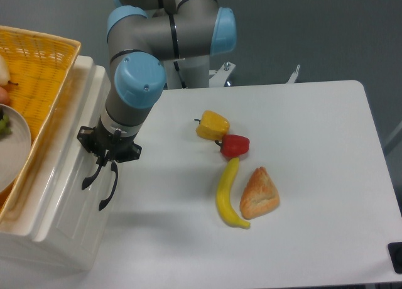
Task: Slide open the top white drawer
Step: 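Close the gripper on the upper drawer handle, then pull the upper drawer outward from the cabinet by its handle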
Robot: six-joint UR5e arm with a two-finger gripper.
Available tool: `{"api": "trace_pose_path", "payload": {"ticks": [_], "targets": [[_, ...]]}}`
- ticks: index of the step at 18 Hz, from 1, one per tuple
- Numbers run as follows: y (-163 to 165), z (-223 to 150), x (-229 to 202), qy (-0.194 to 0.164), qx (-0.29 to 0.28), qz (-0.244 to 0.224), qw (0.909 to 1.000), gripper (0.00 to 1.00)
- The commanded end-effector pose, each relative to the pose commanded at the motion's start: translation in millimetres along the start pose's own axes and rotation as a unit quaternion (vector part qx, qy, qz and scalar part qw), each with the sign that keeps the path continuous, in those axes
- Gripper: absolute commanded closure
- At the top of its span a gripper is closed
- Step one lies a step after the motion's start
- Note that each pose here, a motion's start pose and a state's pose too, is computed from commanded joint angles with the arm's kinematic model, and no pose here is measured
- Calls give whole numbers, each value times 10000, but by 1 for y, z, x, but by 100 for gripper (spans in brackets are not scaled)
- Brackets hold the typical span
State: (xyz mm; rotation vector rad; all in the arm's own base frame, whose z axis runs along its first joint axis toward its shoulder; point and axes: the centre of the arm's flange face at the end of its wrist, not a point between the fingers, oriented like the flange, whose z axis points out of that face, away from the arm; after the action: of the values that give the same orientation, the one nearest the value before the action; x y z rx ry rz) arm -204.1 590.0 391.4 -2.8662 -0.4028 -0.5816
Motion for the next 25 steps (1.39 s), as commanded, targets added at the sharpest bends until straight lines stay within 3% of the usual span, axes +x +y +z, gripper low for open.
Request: {"api": "trace_pose_path", "payload": {"ticks": [25], "targets": [[-1,-10,-31,-50,122,-155,9998,90]]}}
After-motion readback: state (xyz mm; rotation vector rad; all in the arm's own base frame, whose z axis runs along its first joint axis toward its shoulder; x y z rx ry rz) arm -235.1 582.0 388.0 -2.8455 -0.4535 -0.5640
